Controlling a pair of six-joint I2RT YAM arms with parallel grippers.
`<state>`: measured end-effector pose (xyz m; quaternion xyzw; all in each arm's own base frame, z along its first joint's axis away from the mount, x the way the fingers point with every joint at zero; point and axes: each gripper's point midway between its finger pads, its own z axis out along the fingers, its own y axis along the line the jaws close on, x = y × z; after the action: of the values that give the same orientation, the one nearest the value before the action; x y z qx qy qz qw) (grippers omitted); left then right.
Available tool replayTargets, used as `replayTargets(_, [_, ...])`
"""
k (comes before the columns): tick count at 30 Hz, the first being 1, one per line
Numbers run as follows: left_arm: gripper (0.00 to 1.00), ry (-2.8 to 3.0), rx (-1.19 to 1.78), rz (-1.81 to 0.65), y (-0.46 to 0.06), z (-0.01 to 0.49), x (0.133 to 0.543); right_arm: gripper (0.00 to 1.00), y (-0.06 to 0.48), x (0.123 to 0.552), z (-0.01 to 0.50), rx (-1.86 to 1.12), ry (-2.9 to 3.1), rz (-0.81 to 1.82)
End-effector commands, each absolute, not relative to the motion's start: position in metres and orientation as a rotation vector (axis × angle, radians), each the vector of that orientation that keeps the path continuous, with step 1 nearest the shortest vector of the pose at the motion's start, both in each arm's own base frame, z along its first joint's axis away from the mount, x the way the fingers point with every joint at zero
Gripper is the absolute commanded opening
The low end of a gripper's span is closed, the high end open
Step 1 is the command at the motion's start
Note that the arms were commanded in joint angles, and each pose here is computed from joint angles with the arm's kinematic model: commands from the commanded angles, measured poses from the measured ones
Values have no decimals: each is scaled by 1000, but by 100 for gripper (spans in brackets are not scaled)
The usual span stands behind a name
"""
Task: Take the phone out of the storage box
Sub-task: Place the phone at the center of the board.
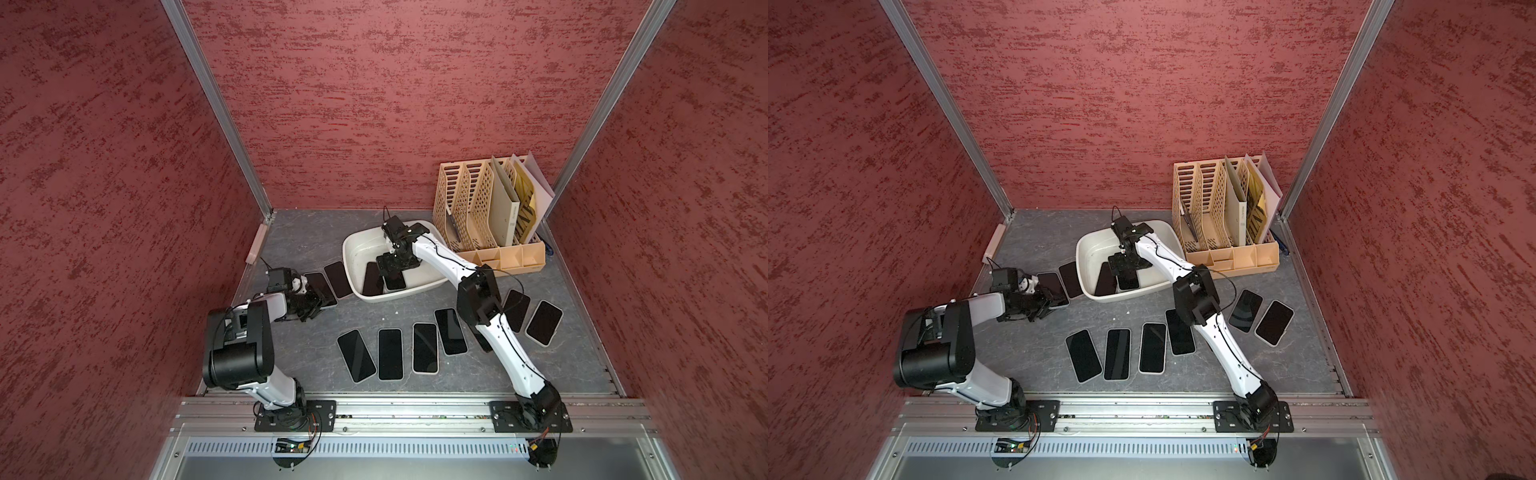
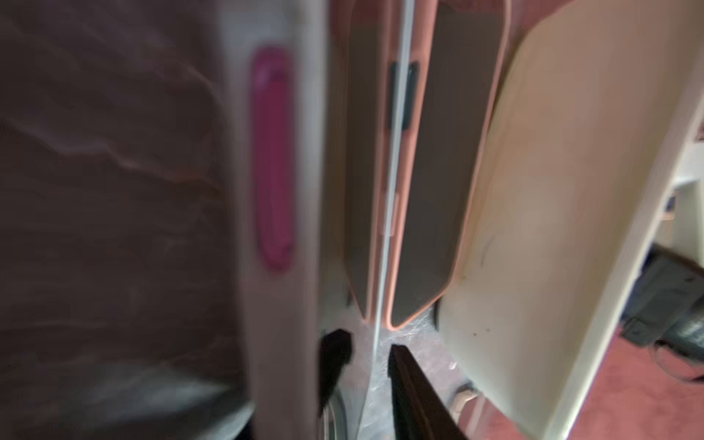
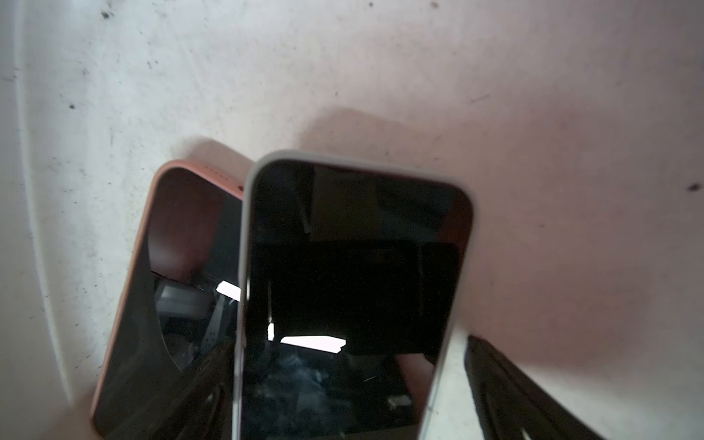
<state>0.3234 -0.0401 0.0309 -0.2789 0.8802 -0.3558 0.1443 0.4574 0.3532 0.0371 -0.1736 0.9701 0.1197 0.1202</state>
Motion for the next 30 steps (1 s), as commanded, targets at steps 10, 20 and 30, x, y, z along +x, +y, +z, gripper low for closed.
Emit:
replayTargets(10, [100, 2649, -1002, -859, -16, 30, 293, 96, 319, 447, -8, -444, 2988, 165])
replayTargets(20, [100, 2507, -969, -825, -13, 89, 289, 94, 276, 470, 9, -273, 2980, 143])
replayTargets(30, [100, 2453, -878, -951, -41, 115, 299, 92, 280, 461, -8, -342, 3036, 265])
